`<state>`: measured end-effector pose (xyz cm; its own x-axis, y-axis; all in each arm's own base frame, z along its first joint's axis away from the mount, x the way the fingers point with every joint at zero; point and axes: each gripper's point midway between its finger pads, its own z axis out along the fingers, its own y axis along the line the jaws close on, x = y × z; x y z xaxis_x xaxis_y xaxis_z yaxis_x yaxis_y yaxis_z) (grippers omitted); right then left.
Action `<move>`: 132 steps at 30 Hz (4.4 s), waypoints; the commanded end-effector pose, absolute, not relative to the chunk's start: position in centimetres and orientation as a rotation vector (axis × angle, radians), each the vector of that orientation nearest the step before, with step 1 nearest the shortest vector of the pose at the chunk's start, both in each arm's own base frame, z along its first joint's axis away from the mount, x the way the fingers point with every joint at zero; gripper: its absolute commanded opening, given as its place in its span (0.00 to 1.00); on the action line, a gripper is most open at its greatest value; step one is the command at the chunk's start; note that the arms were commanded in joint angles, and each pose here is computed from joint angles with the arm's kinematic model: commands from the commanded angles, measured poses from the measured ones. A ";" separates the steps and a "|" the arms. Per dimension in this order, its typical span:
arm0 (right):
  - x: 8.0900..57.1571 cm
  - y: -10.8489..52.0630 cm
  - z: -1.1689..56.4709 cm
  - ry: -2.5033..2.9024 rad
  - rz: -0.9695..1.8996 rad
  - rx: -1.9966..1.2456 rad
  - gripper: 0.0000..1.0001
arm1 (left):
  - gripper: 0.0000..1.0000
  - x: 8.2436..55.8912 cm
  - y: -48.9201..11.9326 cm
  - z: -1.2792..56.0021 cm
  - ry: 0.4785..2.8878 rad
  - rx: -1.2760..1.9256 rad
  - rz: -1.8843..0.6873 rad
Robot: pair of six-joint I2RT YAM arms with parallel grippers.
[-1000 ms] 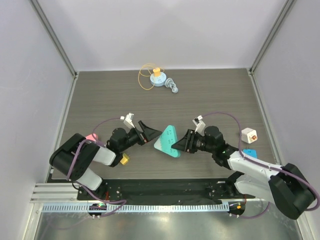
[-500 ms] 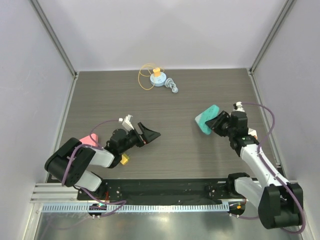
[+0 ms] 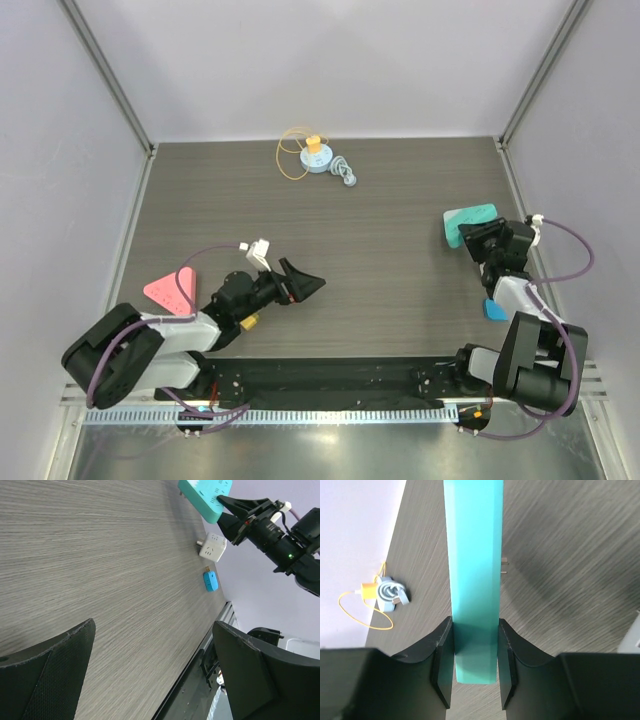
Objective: Pull the plug off the socket
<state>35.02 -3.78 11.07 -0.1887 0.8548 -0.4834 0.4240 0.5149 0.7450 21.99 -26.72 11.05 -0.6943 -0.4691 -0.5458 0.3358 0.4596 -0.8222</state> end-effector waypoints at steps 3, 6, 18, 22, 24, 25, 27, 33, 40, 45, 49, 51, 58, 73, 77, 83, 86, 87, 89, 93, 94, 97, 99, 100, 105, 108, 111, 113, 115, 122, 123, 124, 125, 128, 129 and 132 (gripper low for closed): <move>36.7 -6.0 14.1 1.565 0.554 1.066 0.01 | 1.00 21.5 -25.9 10.7 1.935 -0.086 -1.257; 36.6 -7.1 13.9 1.510 0.511 1.084 0.01 | 1.00 21.1 -25.7 10.8 1.926 -0.089 -1.252; 40.2 -7.0 10.3 1.542 0.603 1.063 0.01 | 1.00 21.3 -26.4 11.1 1.961 0.016 -1.183; 41.0 -7.1 8.4 1.602 0.623 1.097 0.12 | 1.00 21.4 -26.1 10.6 1.963 -0.029 -1.183; 41.4 -7.2 7.4 1.620 0.642 1.127 0.21 | 1.00 21.4 -25.9 10.3 1.964 -0.043 -1.175; 41.6 -7.1 7.2 1.625 0.651 1.130 0.30 | 1.00 21.5 -25.8 10.6 1.952 -0.049 -1.176; 41.6 -6.6 6.1 1.666 0.680 1.145 0.38 | 1.00 21.6 -25.5 10.6 1.944 -0.064 -1.164; 40.8 -5.1 4.5 1.820 0.709 1.119 0.71 | 1.00 21.5 -25.3 11.0 1.920 -0.068 -1.170; 38.4 -5.2 4.8 1.950 0.585 1.086 0.86 | 1.00 20.9 -24.1 11.0 1.903 -0.087 -1.147; 36.9 -2.9 6.5 2.036 0.524 0.966 0.88 | 1.00 21.2 -23.6 10.9 1.894 -0.119 -1.121; 35.4 -2.4 8.1 2.062 0.352 0.871 0.88 | 1.00 21.3 -23.7 10.9 1.893 -0.119 -1.124; 34.4 -3.6 9.8 2.027 0.202 0.849 0.90 | 1.00 21.3 -23.9 10.8 1.895 -0.114 -1.129; 36.5 0.7 14.7 1.957 0.186 0.631 0.92 | 1.00 21.7 -23.0 10.9 1.869 -0.161 -1.092; 54.0 17.8 14.2 2.037 0.479 0.074 1.00 | 1.00 22.1 -21.9 10.5 1.864 -0.230 -1.050; 57.0 19.0 12.9 2.069 0.480 0.019 1.00 | 1.00 22.0 -21.7 10.6 1.856 -0.238 -1.052; 59.2 21.9 9.4 2.107 0.614 -0.011 0.97 | 1.00 22.0 -20.7 10.7 1.824 -0.282 -1.040; 59.9 22.7 7.8 2.123 0.637 -0.009 0.89 | 1.00 22.0 -20.7 10.6 1.825 -0.286 -1.038; 60.1 22.9 7.9 2.119 0.642 -0.011 0.85 | 1.00 22.0 -20.7 10.6 1.828 -0.286 -1.038; 60.2 23.2 6.7 2.136 0.648 -0.005 0.83 | 1.00 22.1 -20.8 10.7 1.825 -0.284 -1.038; 60.4 23.7 5.3 2.160 0.663 0.027 0.72 | 1.00 22.1 -20.8 10.6 1.830 -0.284 -1.035; 60.4 23.8 5.0 2.166 0.670 0.035 0.70 | 1.00 22.1 -20.8 10.7 1.826 -0.285 -1.036; 60.5 24.4 4.1 2.189 0.684 0.056 0.63 | 1.00 22.2 -20.7 10.6 1.828 -0.290 -1.031; 60.3 24.6 3.6 2.210 0.676 0.057 0.61 | 1.00 22.1 -20.7 10.5 1.832 -0.287 -1.032; 60.3 24.8 3.5 2.213 0.676 0.055 0.61 | 1.00 22.2 -20.8 10.6 1.829 -0.289 -1.035; 59.8 24.9 2.9 2.235 0.669 0.070 0.52 | 1.00 22.2 -20.8 10.6 1.830 -0.291 -1.034; 59.4 24.7 2.8 2.244 0.673 0.088 0.44 | 1.00 22.1 -20.7 10.5 1.835 -0.289 -1.031; 58.8 24.9 3.0 2.245 0.693 0.105 0.36 | 1.00 22.1 -20.7 10.5 1.835 -0.290 -1.032; 58.1 24.8 3.2 2.253 0.709 0.116 0.30 | 1.00 22.1 -20.7 10.5 1.836 -0.290 -1.031; 57.8 25.2 4.0 2.225 0.748 0.105 0.29 | 1.00 22.0 -20.9 10.5 1.841 -0.281 -1.037; 51.2 24.9 3.9 2.253 0.813 0.115 0.27 | 1.00 22.2 -21.4 10.5 1.860 -0.251 -1.030; 50.3 25.1 5.6 2.225 0.831 0.119 0.26 | 1.00 22.3 -21.4 10.7 1.857 -0.254 -1.027; 49.6 25.0 5.8 2.208 0.841 0.122 0.25 | 1.00 22.4 -21.4 10.5 1.869 -0.262 -1.018; 47.2 24.4 3.7 2.262 0.828 0.142 0.24 | 1.00 22.5 -21.3 10.0 1.892 -0.268 -0.998; 43.0 24.6 3.4 2.279 0.834 0.141 0.24 | 1.00 22.8 -21.6 9.9 1.913 -0.265 -0.984; 41.9 24.7 3.4 2.285 0.833 0.132 0.24 | 1.00 22.8 -21.7 9.7 1.918 -0.264 -0.982; 37.8 25.1 3.2 2.306 0.812 0.117 0.25 | 1.00 22.9 -21.9 9.6 1.928 -0.261 -0.983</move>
<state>41.42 24.37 3.44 -0.7496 0.3072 -0.5863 -0.1347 0.7964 0.5895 22.01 -21.36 8.09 -0.5757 -0.5297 -0.6229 0.1782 0.6622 -0.7278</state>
